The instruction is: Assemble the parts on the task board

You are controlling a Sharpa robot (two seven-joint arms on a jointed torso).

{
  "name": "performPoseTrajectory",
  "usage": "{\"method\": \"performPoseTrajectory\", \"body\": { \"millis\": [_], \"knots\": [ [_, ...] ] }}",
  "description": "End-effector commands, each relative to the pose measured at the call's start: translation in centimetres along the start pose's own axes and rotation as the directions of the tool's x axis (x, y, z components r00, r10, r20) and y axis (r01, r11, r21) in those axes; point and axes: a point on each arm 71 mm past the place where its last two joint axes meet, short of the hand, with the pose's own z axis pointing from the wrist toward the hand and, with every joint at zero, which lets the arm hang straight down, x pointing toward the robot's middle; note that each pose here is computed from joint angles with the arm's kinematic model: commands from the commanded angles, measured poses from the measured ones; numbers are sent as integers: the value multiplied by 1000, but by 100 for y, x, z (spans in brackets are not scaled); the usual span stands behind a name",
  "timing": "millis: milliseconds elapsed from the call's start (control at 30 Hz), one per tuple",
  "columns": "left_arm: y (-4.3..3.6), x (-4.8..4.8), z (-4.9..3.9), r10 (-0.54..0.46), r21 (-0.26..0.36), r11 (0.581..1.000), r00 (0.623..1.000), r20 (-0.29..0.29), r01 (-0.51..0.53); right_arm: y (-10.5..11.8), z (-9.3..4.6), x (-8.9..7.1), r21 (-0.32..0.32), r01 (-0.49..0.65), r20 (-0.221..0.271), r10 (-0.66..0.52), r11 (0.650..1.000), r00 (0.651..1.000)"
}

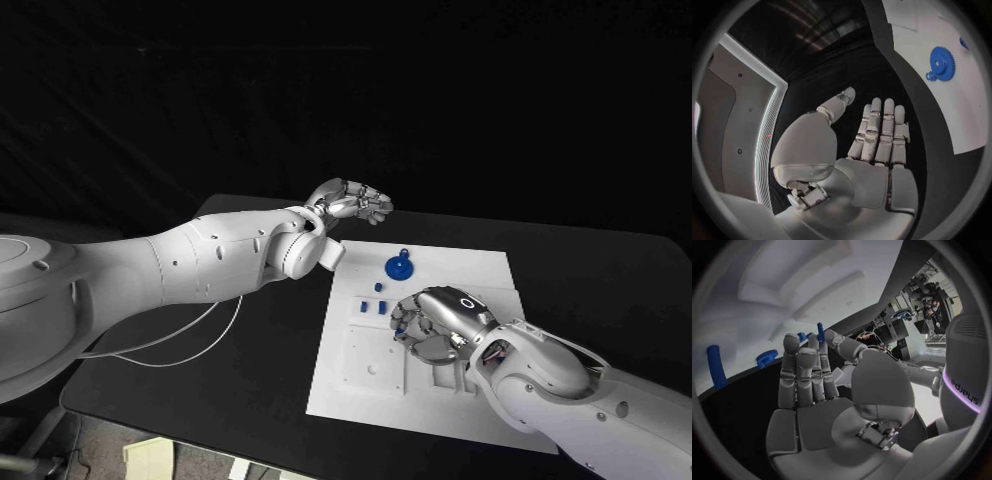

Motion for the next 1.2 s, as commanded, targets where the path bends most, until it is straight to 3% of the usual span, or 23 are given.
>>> {"method": "performPoseTrajectory", "body": {
  "millis": [33, 400, 1200],
  "knots": [
    [-28, 22, 11, -7, 18, 1000, 1000, -1, 7, 32, 1, 27, -26, 38, -21, -38, 999, 999],
    [-28, 25, 11, -8, 16, 1000, 1000, -4, 8, 53, -38, 195, -27, 35, -50, -36, 999, 998],
    [-28, 29, 6, -11, 12, 1000, 1000, -11, 11, 68, -10, 215, -22, 63, -39, -64, 998, 997]
  ]
}}
